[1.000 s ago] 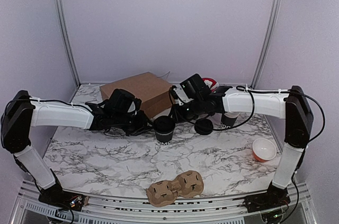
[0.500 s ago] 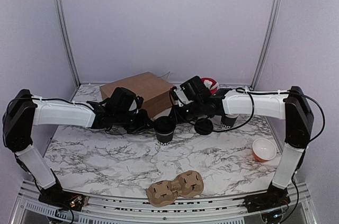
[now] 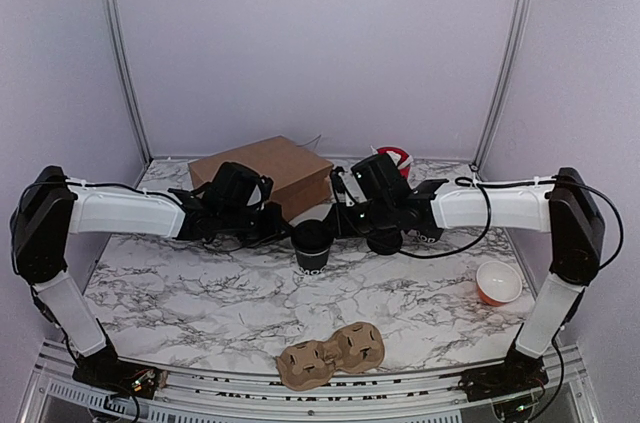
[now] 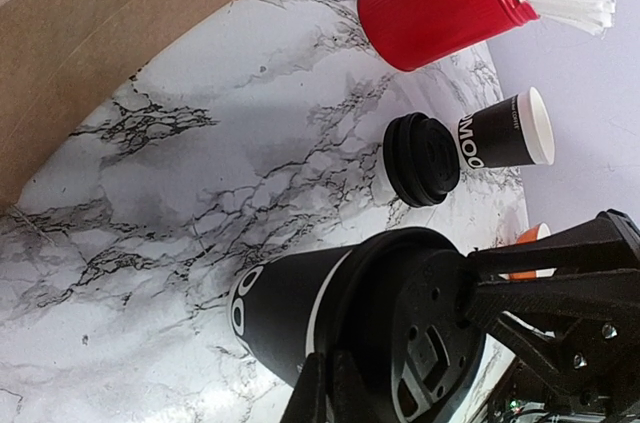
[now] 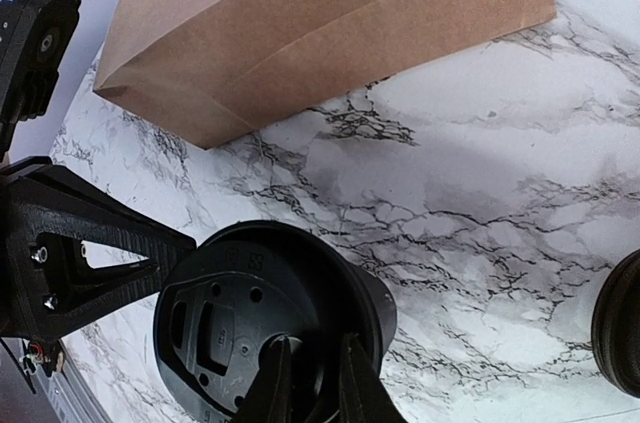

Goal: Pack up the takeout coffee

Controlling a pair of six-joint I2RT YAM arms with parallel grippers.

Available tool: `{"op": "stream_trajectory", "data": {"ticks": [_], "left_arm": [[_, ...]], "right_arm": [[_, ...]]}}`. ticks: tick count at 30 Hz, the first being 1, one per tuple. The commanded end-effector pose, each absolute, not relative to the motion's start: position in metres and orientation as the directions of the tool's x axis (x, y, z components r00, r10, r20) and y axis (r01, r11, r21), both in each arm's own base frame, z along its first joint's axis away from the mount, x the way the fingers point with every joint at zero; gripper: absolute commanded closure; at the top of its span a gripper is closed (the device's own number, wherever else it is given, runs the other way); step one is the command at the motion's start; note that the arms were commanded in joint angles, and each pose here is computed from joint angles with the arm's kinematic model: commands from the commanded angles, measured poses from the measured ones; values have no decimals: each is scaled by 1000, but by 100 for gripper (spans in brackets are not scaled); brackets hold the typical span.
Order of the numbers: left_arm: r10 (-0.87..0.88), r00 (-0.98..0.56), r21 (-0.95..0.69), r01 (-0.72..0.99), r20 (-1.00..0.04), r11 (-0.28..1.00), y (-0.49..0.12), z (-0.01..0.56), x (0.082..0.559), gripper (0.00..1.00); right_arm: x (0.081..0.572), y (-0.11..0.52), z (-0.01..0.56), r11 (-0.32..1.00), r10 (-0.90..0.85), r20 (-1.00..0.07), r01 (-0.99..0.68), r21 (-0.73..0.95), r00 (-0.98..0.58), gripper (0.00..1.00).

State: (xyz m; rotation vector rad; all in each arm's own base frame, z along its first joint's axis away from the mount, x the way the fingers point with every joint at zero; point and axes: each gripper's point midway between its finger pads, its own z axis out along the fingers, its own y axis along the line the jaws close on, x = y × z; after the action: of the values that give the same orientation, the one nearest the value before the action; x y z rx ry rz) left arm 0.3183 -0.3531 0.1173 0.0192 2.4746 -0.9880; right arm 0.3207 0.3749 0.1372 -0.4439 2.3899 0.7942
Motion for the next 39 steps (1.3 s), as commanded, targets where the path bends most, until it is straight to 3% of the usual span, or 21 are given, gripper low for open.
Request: {"op": "stream_trajectory", "data": {"ticks": [1,16,39], "left_arm": [[-61,-947,-495,110,-317,862,-325,43,290,100],[-74,-892,-558,213,-446,802,-347,129,319,86],[-99,-909,-624,195,-404,757,-328,142,293,78]], "right_arm": [[296,367,102,786,-170,-505,-426,448,-846,84],[303,370,127,827,-63,-544,-349,440,-837,83],[306,386,179,790,-18,-613,-387,475,-790,77]]}}
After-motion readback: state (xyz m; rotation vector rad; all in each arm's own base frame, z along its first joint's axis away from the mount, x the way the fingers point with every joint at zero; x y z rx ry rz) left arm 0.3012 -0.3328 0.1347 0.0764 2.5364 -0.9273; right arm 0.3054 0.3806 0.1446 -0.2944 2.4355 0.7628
